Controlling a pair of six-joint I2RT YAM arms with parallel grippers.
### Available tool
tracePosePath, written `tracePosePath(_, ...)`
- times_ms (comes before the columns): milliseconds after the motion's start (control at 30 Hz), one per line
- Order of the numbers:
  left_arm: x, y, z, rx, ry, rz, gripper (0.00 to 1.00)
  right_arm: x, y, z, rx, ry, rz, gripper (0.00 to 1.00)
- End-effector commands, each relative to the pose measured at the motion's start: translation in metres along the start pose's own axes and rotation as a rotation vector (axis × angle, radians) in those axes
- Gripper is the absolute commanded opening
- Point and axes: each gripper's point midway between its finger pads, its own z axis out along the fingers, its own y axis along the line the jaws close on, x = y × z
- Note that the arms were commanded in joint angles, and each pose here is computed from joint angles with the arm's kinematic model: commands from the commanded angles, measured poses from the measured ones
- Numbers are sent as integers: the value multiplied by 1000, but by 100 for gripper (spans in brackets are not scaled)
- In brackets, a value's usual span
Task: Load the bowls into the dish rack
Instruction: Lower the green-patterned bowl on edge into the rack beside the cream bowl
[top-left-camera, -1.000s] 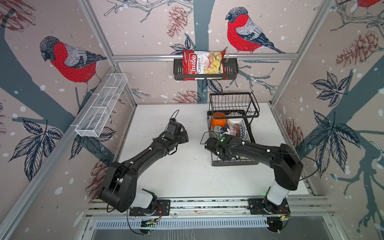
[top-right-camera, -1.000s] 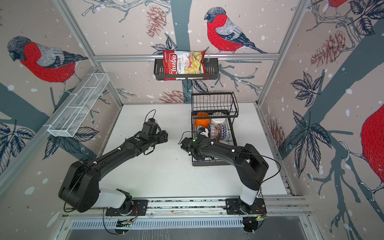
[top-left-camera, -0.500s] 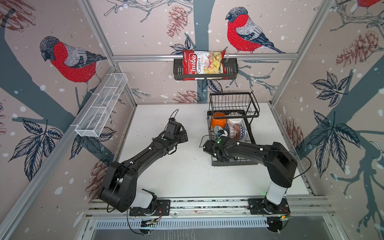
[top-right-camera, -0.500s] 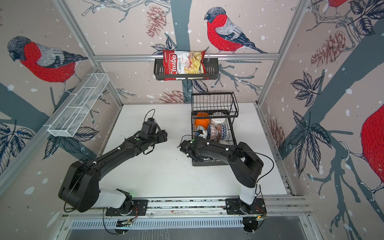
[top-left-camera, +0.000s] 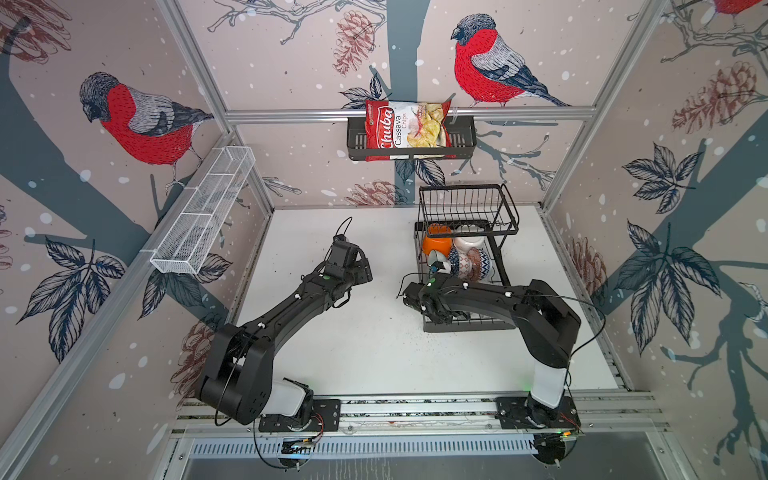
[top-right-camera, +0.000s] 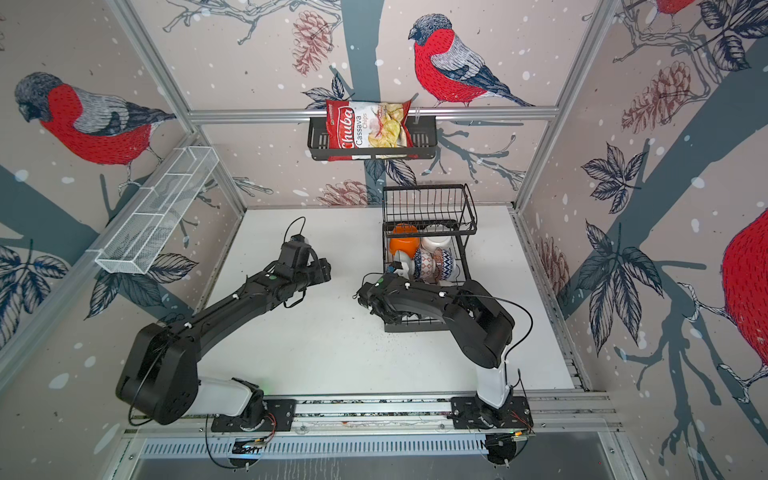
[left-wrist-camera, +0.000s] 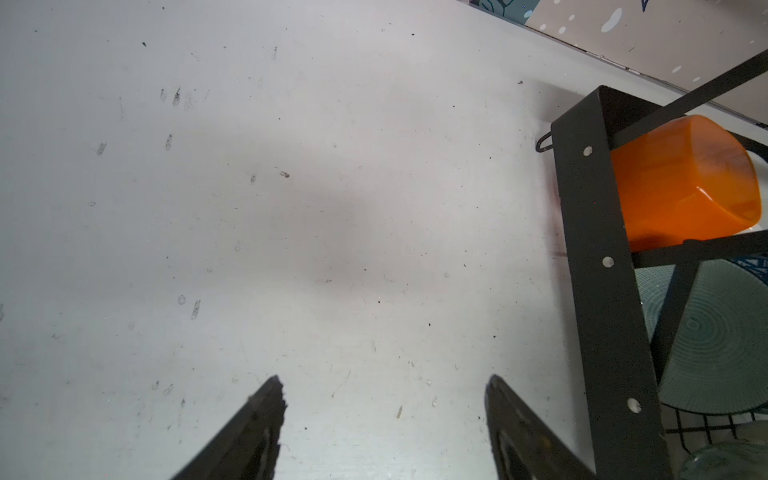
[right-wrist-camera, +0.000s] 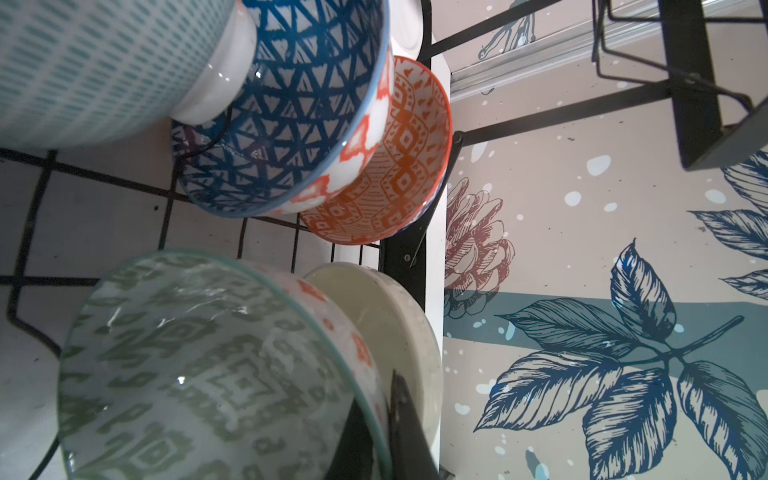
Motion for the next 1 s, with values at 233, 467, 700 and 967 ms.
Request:
tracePosePath(233,1,3,1,-4,2,16,76,-9,-11,1,87,-28,-43,0)
tracePosePath(467,2,7,1,-14,8,20,76,-9,-7,4,96,-24,-58,0)
tracePosePath(700,3,9,2,-17,10,18,76,-15,7,1,85,-34,-82,0)
tracePosePath(967,3,12,1,-21,8,15,76,-20,22,-7,41,-44,-82,0)
